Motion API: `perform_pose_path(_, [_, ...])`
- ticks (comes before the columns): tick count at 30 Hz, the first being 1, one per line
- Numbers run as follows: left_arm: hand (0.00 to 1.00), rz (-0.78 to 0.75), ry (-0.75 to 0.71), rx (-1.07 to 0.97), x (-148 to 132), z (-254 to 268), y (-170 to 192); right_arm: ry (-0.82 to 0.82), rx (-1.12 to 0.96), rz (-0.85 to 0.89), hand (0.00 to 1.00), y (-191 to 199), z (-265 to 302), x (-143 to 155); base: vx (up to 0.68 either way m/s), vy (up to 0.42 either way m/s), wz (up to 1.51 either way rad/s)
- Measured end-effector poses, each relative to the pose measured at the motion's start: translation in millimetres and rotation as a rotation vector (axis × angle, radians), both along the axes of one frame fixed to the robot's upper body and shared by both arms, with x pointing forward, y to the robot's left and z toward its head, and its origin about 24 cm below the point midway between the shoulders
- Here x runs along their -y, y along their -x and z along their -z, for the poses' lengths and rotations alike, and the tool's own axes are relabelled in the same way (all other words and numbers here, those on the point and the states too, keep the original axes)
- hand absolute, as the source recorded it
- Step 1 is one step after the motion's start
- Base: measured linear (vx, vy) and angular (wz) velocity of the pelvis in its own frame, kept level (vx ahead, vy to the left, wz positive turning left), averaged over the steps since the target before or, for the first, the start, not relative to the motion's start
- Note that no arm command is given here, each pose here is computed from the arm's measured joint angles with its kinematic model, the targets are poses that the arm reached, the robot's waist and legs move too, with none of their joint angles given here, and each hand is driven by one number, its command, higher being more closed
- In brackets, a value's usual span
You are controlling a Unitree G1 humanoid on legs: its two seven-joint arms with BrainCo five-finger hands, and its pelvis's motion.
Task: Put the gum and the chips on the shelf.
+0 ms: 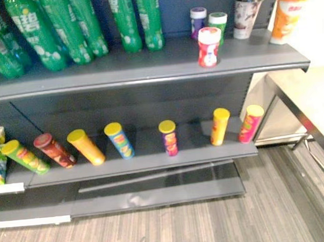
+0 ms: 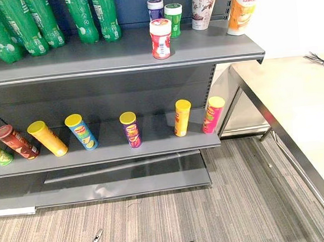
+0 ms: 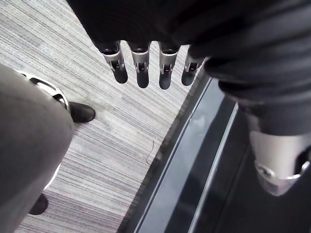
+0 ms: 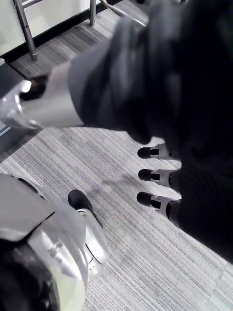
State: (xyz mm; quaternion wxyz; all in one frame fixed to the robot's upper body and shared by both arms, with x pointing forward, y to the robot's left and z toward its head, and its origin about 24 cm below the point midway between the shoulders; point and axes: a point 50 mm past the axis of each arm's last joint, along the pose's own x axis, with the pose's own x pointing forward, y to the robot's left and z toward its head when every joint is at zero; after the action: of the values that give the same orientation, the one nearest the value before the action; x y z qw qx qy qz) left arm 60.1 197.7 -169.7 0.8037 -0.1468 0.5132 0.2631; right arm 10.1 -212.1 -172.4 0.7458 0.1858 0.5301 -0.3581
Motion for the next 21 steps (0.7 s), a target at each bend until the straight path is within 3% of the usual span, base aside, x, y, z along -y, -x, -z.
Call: perform_pose_path(21, [0.0,0.008,0.014,-0.005,-0.9,0.9,2.9,0.004,0.012,0.006,0.0,-5.8,-0.3,1.5,0.0,-0.014,-0.01])
